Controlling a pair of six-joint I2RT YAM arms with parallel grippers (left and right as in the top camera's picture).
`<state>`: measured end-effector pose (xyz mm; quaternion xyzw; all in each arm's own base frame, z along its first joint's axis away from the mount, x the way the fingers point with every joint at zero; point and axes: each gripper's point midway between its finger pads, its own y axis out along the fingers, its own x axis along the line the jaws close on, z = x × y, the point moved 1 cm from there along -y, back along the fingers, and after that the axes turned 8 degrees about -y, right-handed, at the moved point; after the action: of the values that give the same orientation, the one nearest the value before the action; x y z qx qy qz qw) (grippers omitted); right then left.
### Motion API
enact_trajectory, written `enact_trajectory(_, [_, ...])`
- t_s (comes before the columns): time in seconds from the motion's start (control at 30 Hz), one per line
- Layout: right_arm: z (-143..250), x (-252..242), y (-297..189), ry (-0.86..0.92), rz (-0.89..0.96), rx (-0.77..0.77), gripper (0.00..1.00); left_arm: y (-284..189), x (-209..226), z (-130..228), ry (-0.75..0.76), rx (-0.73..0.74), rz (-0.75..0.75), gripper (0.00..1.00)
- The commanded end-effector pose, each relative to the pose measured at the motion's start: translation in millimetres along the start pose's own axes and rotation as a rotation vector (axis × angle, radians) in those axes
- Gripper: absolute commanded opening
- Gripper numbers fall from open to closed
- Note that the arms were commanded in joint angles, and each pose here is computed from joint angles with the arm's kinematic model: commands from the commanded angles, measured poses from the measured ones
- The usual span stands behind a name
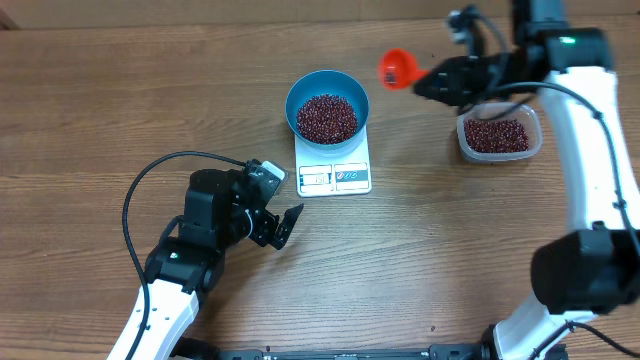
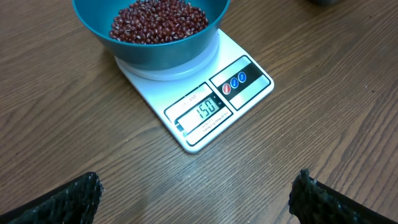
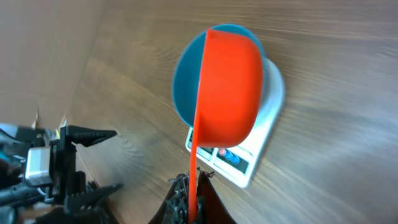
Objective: Scoop item into bowl and weigh 150g on scale
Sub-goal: 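Move the empty red scoop with the right gripper back to the bean tub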
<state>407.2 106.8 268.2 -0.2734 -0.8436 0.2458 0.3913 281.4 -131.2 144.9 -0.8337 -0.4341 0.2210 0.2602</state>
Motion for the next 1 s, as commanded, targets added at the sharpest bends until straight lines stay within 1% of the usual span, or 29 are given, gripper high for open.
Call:
enact_trajectory(0.0, [1.7, -10.7, -41.5, 0.047, 0.044, -0.058, 0.04, 1.1, 1.8, 0.6, -0.014, 0.003, -0.005, 1.0])
enact_trajectory(0.07, [11.2, -23.4, -55.1, 0.102, 0.068, -0.056, 0.04, 1.1, 1.8, 0.6, -0.014, 0.003, -0.005, 1.0])
enact_trajectory(0.13, [22.5, -41.3, -68.2, 0.155, 0.13, -0.042, 0.04, 1.1, 1.8, 0.6, -0.014, 0.003, -0.005, 0.99])
enact_trajectory(0.3, [53.2, -91.5, -93.9, 0.338, 0.394, 0.031, 0.04, 1.1, 1.8, 0.6, -0.014, 0.003, -0.005, 1.0])
enact_trajectory(0.47, [79.7, -124.4, -96.0, 0.476, 0.595, 0.103, 0.04, 1.1, 1.8, 0.6, -0.014, 0.003, -0.005, 1.0])
enact_trajectory(0.7, [111.2, -154.1, -74.9, 0.57, 0.73, 0.167, 0.04, 1.1, 1.8, 0.6, -0.014, 0.003, -0.005, 1.0])
enact_trajectory(0.83, [126.6, -163.6, -63.7, 0.547, 0.807, 0.229, 0.04, 1.1, 1.8, 0.6, -0.014, 0.003, -0.005, 1.0])
enact_trajectory(0.97, [122.9, -166.0, -62.9, 0.517, 0.922, 0.247, 0.04, 1.1, 1.8, 0.6, -0.014, 0.003, -0.005, 1.0])
